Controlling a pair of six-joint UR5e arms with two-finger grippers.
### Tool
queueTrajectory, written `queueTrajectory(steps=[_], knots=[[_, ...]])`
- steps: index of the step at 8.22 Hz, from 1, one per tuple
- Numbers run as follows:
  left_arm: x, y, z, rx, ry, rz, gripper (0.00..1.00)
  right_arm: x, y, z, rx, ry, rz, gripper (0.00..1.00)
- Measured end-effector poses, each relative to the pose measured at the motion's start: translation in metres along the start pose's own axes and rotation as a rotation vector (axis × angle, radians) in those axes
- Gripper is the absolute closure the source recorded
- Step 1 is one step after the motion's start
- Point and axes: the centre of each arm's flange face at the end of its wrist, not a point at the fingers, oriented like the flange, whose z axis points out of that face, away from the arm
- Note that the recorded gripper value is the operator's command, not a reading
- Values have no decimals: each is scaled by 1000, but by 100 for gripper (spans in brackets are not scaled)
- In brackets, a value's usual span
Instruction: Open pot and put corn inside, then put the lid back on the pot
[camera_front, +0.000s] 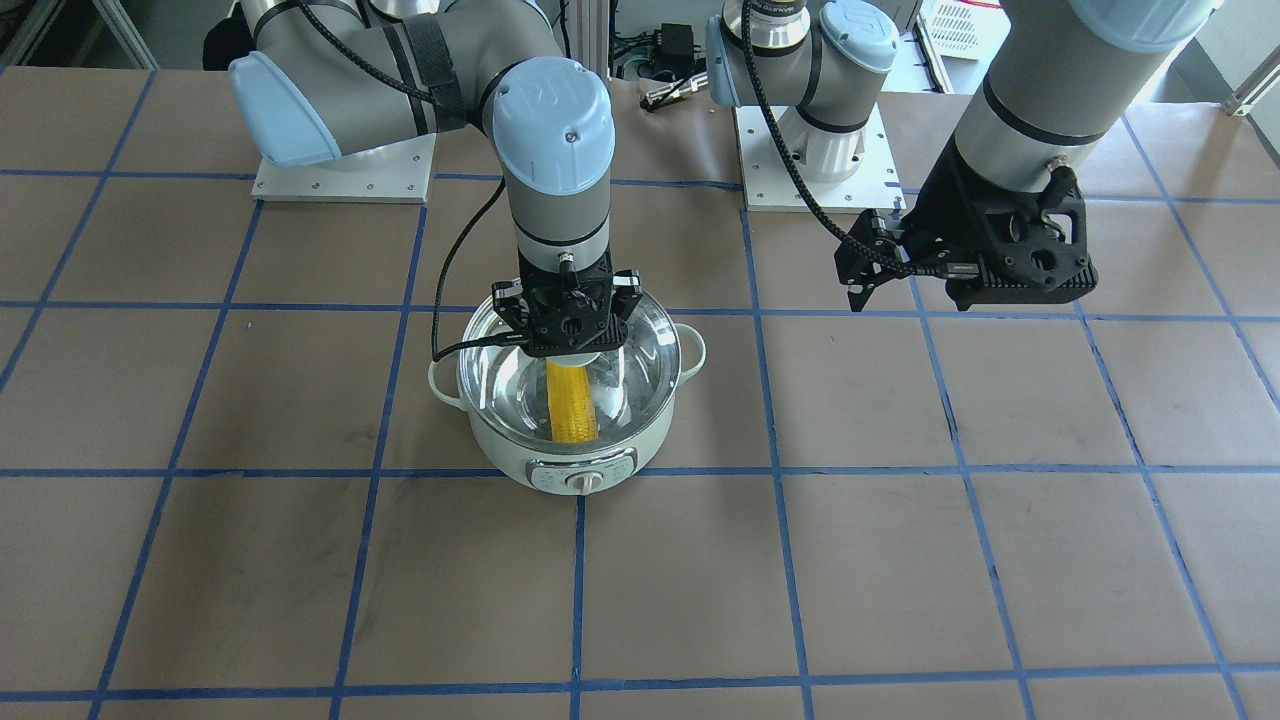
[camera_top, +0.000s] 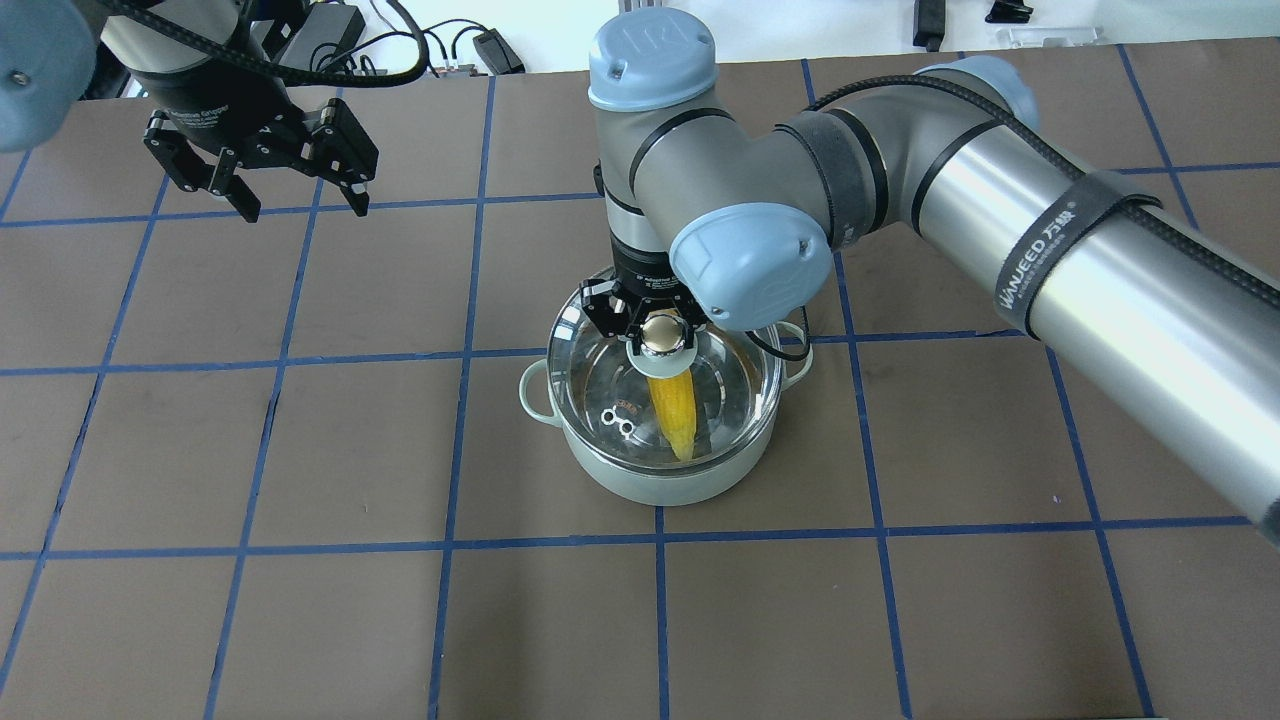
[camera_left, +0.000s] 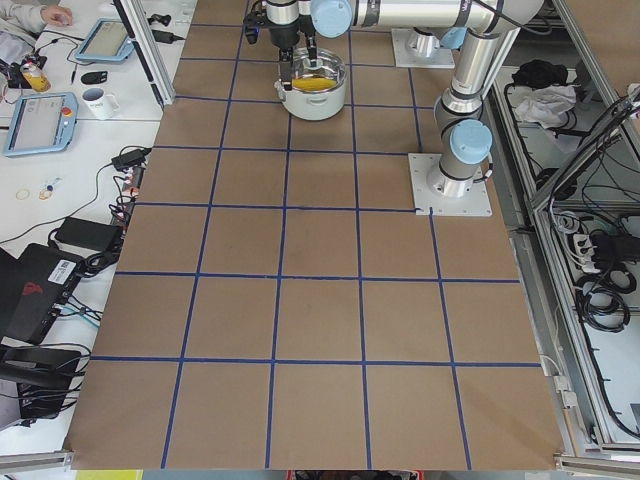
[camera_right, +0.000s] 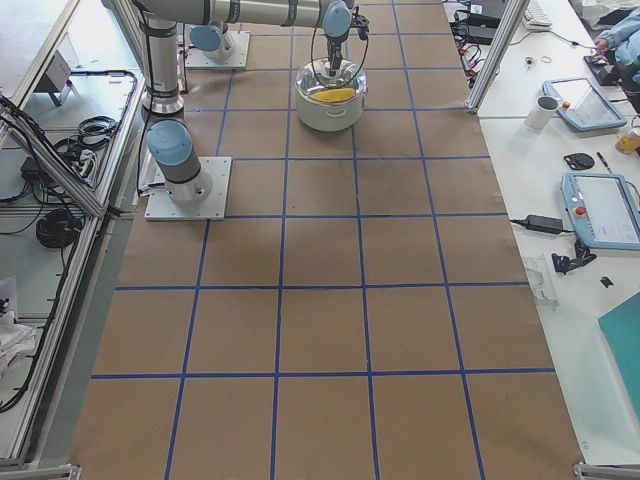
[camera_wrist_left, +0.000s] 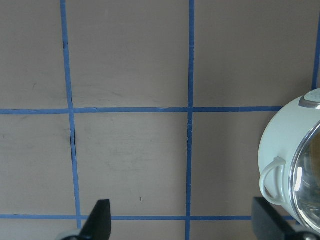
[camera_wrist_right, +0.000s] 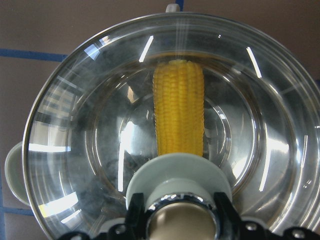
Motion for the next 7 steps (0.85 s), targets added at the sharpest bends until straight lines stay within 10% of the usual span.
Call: queueTrajectory(steps=[7], knots=[[1, -2, 3, -2, 11, -24, 0, -2, 3, 2, -14, 5, -3, 98]])
